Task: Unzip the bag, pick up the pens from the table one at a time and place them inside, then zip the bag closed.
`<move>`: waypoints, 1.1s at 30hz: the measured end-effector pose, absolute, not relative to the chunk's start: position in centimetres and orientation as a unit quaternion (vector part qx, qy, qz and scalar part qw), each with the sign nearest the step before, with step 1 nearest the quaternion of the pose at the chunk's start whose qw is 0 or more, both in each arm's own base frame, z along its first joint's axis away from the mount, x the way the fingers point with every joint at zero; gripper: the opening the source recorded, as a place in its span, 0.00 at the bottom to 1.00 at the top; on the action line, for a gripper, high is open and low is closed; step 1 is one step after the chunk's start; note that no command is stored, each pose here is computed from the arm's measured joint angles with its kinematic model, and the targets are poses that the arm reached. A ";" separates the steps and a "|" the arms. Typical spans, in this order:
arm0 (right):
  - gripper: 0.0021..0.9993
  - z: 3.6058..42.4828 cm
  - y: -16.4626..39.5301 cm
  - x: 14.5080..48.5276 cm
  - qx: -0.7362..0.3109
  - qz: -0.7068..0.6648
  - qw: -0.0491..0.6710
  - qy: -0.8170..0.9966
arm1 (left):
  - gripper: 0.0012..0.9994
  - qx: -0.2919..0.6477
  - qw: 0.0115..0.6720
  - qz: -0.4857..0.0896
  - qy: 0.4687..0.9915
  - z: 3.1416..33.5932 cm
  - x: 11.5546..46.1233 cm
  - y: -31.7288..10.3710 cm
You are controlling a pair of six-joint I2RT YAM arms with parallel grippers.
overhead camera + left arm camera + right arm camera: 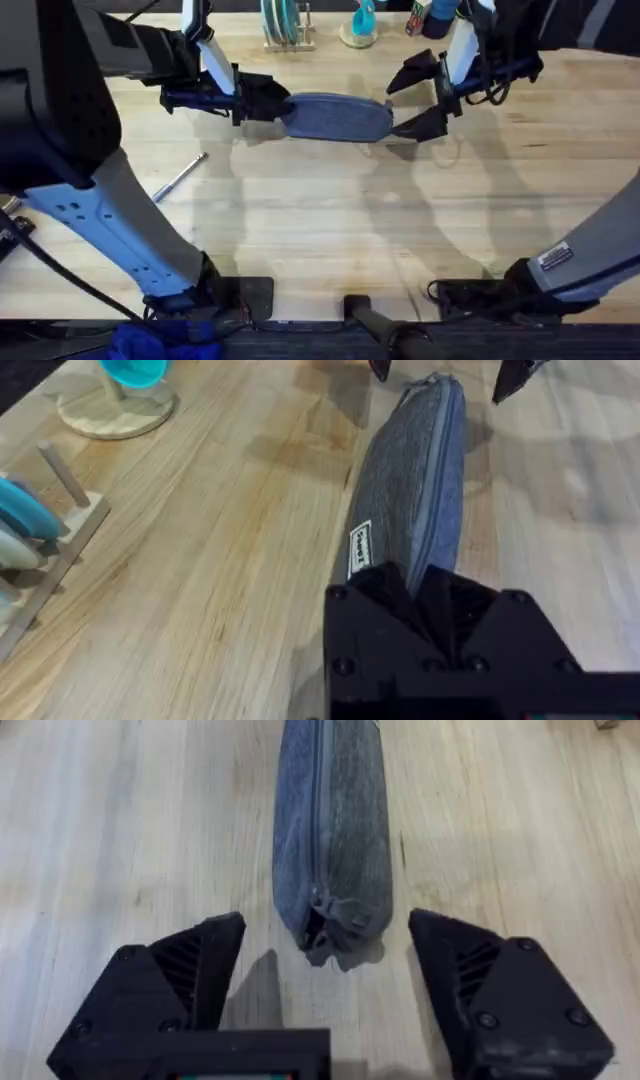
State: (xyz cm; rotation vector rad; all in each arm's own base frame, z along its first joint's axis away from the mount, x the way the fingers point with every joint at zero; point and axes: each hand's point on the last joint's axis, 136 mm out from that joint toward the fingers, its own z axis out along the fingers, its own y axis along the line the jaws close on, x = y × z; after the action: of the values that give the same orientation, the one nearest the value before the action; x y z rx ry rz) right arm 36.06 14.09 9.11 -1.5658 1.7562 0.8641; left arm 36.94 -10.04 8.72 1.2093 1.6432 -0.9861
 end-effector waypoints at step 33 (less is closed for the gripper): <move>0.65 8.3 14.9 36.2 -0.600 0.333 0.306 0.659 | 0.04 0.483 0.424 -0.394 0.657 8.7 36.9 -10.0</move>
State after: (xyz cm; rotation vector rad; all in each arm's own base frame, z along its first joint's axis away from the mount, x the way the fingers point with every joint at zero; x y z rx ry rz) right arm 36.20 14.89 8.29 -1.5882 1.7450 0.8810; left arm 36.94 -10.04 8.71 1.2095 1.6435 -0.9859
